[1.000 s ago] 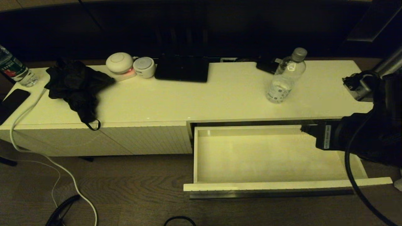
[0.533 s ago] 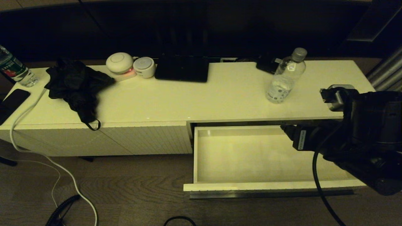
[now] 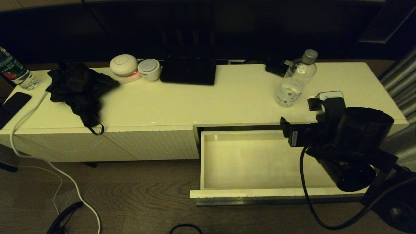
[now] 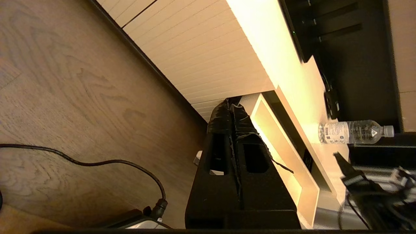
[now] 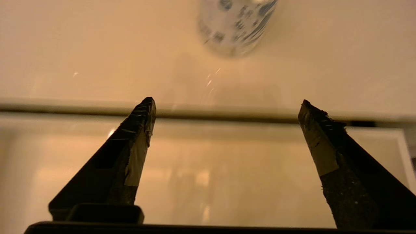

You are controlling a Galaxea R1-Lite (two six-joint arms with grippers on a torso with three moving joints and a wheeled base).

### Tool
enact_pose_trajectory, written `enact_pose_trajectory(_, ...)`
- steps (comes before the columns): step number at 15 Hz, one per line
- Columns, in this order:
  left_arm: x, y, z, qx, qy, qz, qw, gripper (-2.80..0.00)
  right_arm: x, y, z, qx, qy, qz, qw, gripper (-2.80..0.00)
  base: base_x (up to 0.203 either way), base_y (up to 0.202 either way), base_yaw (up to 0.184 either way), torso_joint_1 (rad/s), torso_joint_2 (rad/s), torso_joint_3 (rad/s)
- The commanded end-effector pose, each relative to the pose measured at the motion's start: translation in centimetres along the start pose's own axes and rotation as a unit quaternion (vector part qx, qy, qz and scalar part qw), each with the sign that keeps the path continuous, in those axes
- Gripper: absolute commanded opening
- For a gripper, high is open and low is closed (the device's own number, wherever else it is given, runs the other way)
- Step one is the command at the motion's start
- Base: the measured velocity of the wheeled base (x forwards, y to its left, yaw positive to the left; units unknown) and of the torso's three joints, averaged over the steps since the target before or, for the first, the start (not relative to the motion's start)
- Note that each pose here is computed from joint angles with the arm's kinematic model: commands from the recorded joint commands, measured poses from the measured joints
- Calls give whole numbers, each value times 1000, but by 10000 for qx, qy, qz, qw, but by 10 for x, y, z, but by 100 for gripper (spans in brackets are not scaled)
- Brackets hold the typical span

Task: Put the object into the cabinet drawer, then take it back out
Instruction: Put the mineral water in the drawer

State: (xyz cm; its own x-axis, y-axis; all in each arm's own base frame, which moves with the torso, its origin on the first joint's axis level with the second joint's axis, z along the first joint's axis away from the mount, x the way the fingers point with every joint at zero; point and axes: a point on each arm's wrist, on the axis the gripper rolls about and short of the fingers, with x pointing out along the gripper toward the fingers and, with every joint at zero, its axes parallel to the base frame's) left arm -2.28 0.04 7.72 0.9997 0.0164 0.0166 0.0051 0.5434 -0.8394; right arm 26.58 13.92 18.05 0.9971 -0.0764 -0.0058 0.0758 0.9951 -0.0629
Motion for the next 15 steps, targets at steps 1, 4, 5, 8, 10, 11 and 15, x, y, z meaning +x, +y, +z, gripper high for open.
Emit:
enact_pose_trajectory(1,0,0,0,-28,-7,-6,10000,-280,26,-3,-13,-64,-3,-281,9996,0,0,0,0,0,0,0)
enact_pose_trajectory(4,0,0,0,-28,-7,-6,10000,-280,44,-11,-13,-145,-268,-538,9981,0,0,0,0,0,0,0)
enact_pose_trajectory(5,0,0,0,-28,-7,-6,10000,-280,48,-11,-16,-223,-316,-565,9976,0,0,0,0,0,0,0)
enact_pose_trajectory(8,0,0,0,-28,-6,-5,10000,-280,60,-6,-16,-233,-435,-589,9970,0,0,0,0,0,0,0)
enact_pose_trajectory(10,0,0,0,-28,-7,-6,10000,-280,66,-3,-11,-180,-539,-589,9966,0,0,0,0,0,0,0)
enact_pose_trajectory(11,0,0,0,-28,-7,-6,10000,-280,69,-1,-9,-164,-579,-592,9964,0,0,0,0,0,0,0)
enact_pose_trajectory(15,0,0,0,-28,-7,-6,10000,-280,85,0,-2,-170,-768,-699,9944,0,0,0,0,0,0,0)
